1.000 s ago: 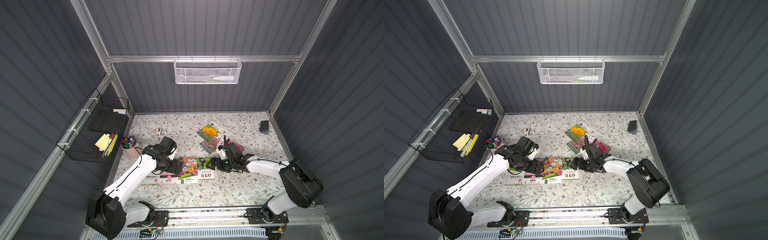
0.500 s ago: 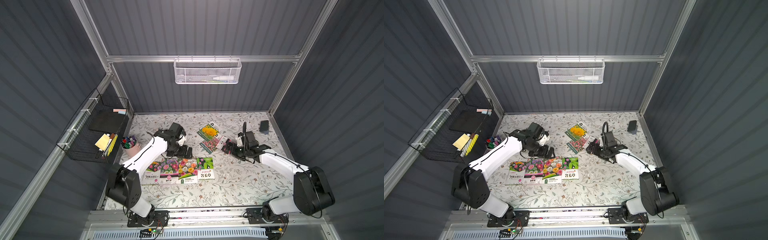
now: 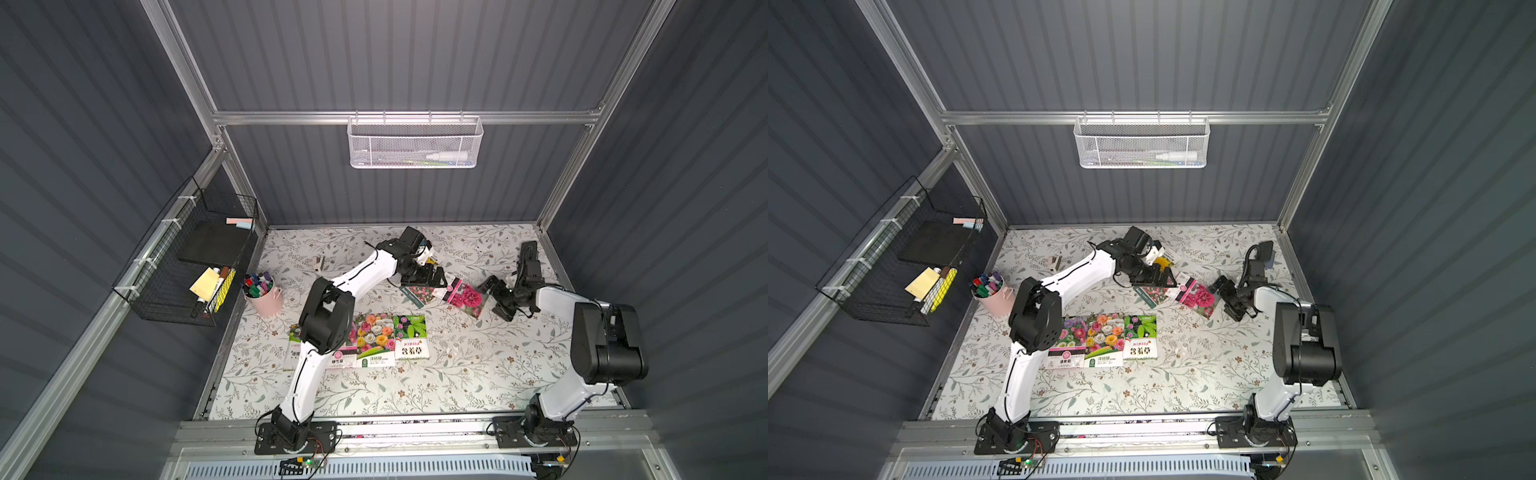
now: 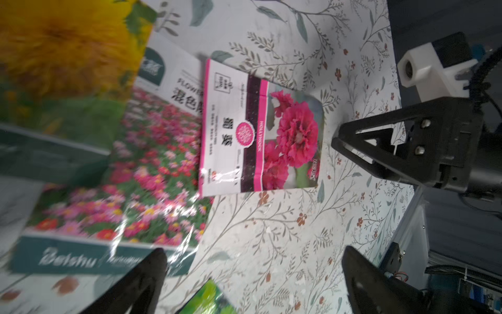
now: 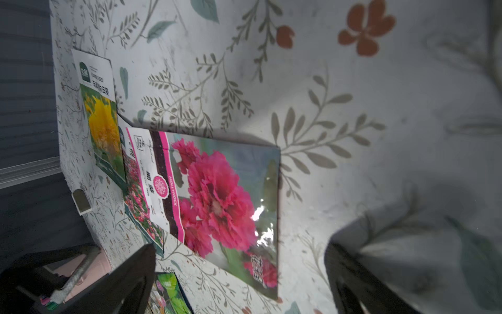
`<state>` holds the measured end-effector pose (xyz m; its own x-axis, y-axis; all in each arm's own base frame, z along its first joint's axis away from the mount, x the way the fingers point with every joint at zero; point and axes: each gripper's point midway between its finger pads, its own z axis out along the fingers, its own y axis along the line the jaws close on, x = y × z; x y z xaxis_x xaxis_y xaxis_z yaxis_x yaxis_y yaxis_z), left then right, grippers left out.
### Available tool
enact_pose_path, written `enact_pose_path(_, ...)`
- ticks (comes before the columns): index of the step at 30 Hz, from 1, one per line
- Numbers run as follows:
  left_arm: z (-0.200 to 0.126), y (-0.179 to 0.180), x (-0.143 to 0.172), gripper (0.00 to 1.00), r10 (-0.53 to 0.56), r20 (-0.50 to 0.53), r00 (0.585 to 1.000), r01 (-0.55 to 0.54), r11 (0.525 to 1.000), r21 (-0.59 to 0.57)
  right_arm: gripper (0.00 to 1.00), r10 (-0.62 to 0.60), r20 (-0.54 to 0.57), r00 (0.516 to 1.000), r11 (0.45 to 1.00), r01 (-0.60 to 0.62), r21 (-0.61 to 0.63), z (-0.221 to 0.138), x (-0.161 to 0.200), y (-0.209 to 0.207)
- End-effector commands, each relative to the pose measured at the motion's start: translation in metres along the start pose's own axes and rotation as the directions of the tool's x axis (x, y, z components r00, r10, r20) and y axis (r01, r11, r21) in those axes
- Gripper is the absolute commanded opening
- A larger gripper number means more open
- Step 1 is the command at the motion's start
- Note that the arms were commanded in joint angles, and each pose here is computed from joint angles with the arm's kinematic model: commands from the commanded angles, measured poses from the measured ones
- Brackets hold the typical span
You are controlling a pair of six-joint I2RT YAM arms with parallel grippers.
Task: Arrange the seed packets in a row
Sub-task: Pick up the seed packet from the center of the board.
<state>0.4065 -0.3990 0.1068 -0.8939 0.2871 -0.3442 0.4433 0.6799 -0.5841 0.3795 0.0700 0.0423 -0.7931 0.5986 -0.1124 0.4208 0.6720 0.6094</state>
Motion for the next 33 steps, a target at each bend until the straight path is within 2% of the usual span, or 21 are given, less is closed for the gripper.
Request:
enact_pose_path(1,0.011,0.001,-0.025,0.99,-0.029,0.046,0.999,0.027,0.999,0.037,0.99,0.026,-0.039,0.999,0.999,-0.027,-0.034,0.01,0.002,0.002)
enact_pose_path(8,0.048,0.027,-0.031,0.99,-0.038,0.061,0.997,0.038,0.999,0.01,0.99,0.059,-0.074,0.996,0.995,-0.064,-0.071,0.03,0.004,-0.001)
enact_pose_path(12,0.067,0.034,-0.028,0.99,-0.091,0.055,0.994,0.089,0.995,0.039,0.99,0.08,-0.099,0.992,0.992,-0.089,-0.091,0.04,0.007,-0.002)
enact_pose_path(18,0.085,0.02,-0.017,0.99,-0.173,0.046,0.984,0.167,0.98,0.106,0.98,0.105,-0.129,0.986,0.98,-0.125,-0.154,0.049,0.009,0.004)
enact_pose_path(22,0.08,0.005,-0.012,0.97,-0.19,0.044,0.981,0.182,0.974,0.134,0.98,0.113,-0.135,0.984,0.976,-0.135,-0.169,0.053,0.009,0.005)
enact_pose_path(27,0.06,-0.012,-0.021,0.82,-0.168,0.071,0.983,0.156,0.975,0.159,0.98,0.115,-0.131,0.985,0.974,-0.138,-0.181,0.053,0.009,0.005)
enact_pose_path(31,0.048,-0.026,-0.029,0.57,-0.157,0.087,0.984,0.138,0.972,0.187,0.97,0.122,-0.128,0.984,0.968,-0.147,-0.204,0.05,0.01,0.007)
enact_pose_path(33,0.044,-0.031,-0.031,0.41,-0.154,0.092,0.984,0.133,0.97,0.202,0.94,0.115,-0.121,0.986,0.961,-0.142,-0.236,0.046,0.011,0.013)
